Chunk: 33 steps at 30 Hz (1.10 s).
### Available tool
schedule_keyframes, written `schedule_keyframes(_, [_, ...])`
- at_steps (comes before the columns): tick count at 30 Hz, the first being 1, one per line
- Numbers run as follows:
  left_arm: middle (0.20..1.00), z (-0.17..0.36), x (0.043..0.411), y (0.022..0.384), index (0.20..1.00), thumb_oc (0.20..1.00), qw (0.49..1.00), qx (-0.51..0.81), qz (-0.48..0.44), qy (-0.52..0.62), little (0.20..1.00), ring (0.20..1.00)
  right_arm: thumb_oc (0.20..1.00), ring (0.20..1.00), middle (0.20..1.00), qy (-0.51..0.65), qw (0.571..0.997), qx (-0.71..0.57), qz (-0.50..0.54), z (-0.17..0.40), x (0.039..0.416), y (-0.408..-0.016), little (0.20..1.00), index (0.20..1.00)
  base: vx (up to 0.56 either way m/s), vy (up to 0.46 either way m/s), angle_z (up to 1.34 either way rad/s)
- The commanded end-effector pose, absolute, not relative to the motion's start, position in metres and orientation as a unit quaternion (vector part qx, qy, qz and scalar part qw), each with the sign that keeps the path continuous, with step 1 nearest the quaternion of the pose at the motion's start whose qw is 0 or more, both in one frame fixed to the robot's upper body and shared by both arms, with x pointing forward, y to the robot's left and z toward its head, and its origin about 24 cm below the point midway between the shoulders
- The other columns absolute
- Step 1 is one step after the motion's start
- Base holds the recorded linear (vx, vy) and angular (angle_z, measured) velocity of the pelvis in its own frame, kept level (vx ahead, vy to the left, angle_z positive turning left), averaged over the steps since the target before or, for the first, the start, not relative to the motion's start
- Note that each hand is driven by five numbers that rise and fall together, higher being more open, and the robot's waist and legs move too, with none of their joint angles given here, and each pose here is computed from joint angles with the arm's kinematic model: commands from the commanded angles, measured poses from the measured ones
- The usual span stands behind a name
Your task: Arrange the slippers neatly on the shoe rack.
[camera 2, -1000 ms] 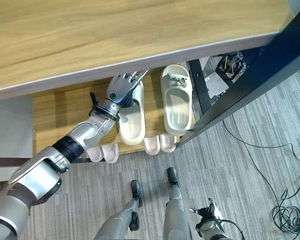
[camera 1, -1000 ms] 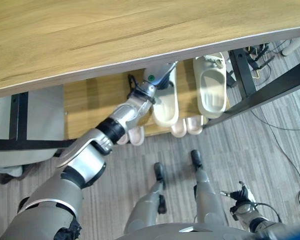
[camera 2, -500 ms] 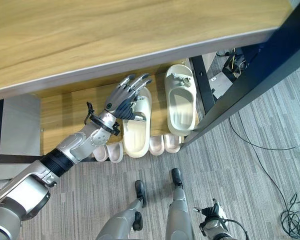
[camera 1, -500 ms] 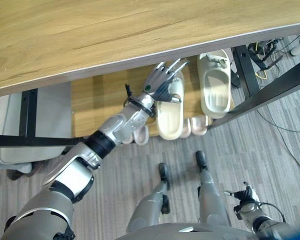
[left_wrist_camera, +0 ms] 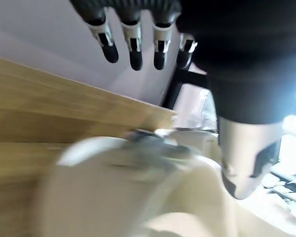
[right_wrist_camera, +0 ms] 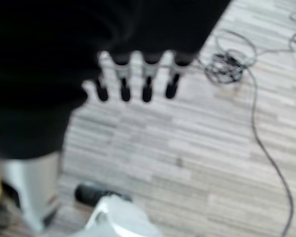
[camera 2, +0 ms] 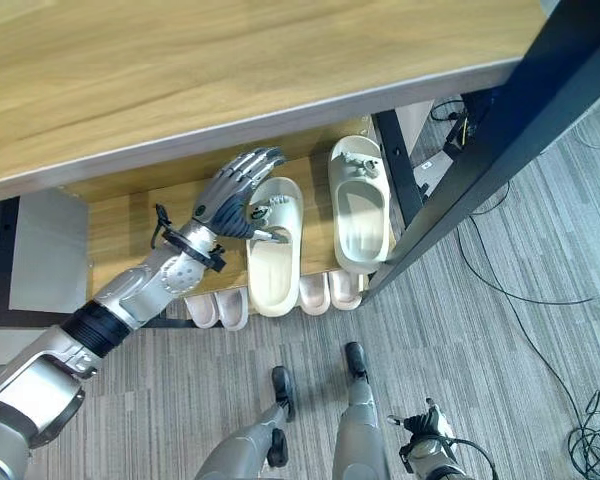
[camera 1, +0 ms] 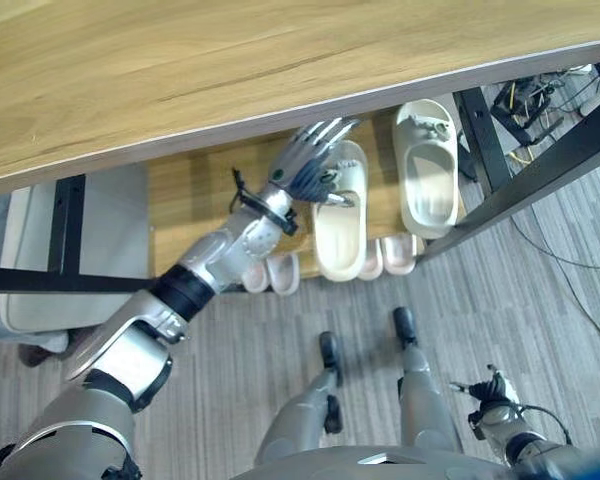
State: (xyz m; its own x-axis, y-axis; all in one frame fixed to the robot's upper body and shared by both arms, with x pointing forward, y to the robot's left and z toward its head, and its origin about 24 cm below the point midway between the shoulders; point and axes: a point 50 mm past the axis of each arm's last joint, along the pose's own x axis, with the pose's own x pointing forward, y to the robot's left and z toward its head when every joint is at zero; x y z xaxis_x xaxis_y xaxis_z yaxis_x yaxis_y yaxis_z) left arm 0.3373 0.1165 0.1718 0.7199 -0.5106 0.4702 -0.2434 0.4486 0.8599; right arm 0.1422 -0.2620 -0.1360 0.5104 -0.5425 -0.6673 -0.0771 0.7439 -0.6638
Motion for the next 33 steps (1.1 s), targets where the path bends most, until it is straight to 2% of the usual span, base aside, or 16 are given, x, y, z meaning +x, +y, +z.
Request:
schedule_keyframes(1, [1.000, 0.186, 0.338, 0.138, 1.000, 1.000, 0.773, 0.516, -0.068, -0.362, 1.000, 1.000, 1.000, 1.000, 1.000, 0.484, 0.794, -0.336, -0.152, -0.134, 0.135, -0.276, 1.000, 1.000, 0.00, 0.000, 0.00])
schedule_keyframes(10, [1.000, 0.162, 0.324, 0.201, 1.000, 1.000, 0.806, 0.531, -0.064, -0.253, 1.000, 1.000, 1.000, 1.000, 1.000, 0.487, 0.798, -0.323, -0.147, -0.134, 0.136, -0.275, 1.000, 1.000, -0.01, -0.006, 0.03])
schedule_keyframes(15, [1.000, 0.160, 0.311, 0.215, 1.000, 1.000, 0.824, 0.509, -0.073, -0.236, 1.000, 1.000, 1.000, 1.000, 1.000, 0.488, 0.800, -0.318, -0.142, -0.134, 0.139, -0.273, 1.000, 1.000, -0.01, -0.002, 0.04])
schedule_keyframes(33, [1.000, 0.152, 0.278, 0.185, 1.000, 1.000, 0.869, 0.378, -0.222, -0.229, 1.000, 1.000, 1.000, 1.000, 1.000, 0.481, 0.803, -0.328, -0.127, -0.130, 0.149, -0.275, 1.000, 1.000, 0.00, 0.001, 0.01])
